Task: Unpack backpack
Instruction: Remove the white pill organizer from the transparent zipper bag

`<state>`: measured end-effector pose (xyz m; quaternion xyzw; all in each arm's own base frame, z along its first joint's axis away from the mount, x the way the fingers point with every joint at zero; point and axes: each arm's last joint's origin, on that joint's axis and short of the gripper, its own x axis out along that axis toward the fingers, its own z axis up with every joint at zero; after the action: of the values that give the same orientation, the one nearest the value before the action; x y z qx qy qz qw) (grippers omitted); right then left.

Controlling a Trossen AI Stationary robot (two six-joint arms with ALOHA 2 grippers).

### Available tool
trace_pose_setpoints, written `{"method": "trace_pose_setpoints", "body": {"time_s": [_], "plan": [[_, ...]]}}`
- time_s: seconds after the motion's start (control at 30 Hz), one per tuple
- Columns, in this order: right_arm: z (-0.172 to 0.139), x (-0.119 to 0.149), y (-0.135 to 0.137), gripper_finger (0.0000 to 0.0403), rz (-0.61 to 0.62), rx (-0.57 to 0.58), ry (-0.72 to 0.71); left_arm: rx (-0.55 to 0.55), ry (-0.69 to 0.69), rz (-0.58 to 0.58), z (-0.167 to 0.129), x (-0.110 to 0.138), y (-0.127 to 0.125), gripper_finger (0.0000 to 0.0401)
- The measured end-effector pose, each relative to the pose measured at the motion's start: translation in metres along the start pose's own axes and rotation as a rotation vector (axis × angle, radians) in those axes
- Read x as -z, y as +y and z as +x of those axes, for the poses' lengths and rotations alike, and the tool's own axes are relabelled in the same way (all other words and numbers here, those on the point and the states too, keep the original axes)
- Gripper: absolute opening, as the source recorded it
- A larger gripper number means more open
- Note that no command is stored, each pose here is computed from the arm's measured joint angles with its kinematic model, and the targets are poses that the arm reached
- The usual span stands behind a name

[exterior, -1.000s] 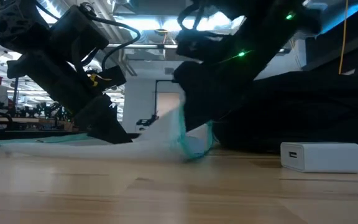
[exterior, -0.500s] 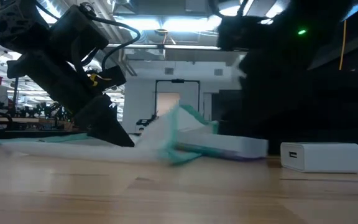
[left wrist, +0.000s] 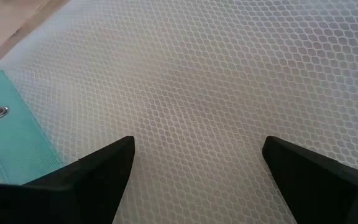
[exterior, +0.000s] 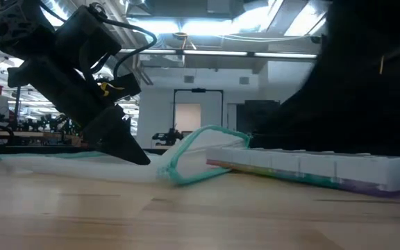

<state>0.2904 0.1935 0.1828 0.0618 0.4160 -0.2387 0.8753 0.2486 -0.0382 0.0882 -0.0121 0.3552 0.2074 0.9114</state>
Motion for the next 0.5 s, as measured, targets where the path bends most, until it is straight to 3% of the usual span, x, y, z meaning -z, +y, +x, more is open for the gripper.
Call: {"method": "trace_pose_setpoints", "body": {"time_s": [0.07,0.33,0.5], "plan": [[0.005,-0.005,-0.001,0.0221,0.069,-0.002,-0.003,0.0,0.0,0.0,0.0,0.0,0.0,0.0349],[0.029,-0.006,-0.007,0.0221,0.123,0.003,0.091,0.0,0.0,-0.002,0.0,0.0,0.0,0.0349],[0.043,0.001,-0.008,0.0255,0.114,0.007,0.122,-0.006,0.009,0.015,0.0,0.001,0.0,0.0349]]}}
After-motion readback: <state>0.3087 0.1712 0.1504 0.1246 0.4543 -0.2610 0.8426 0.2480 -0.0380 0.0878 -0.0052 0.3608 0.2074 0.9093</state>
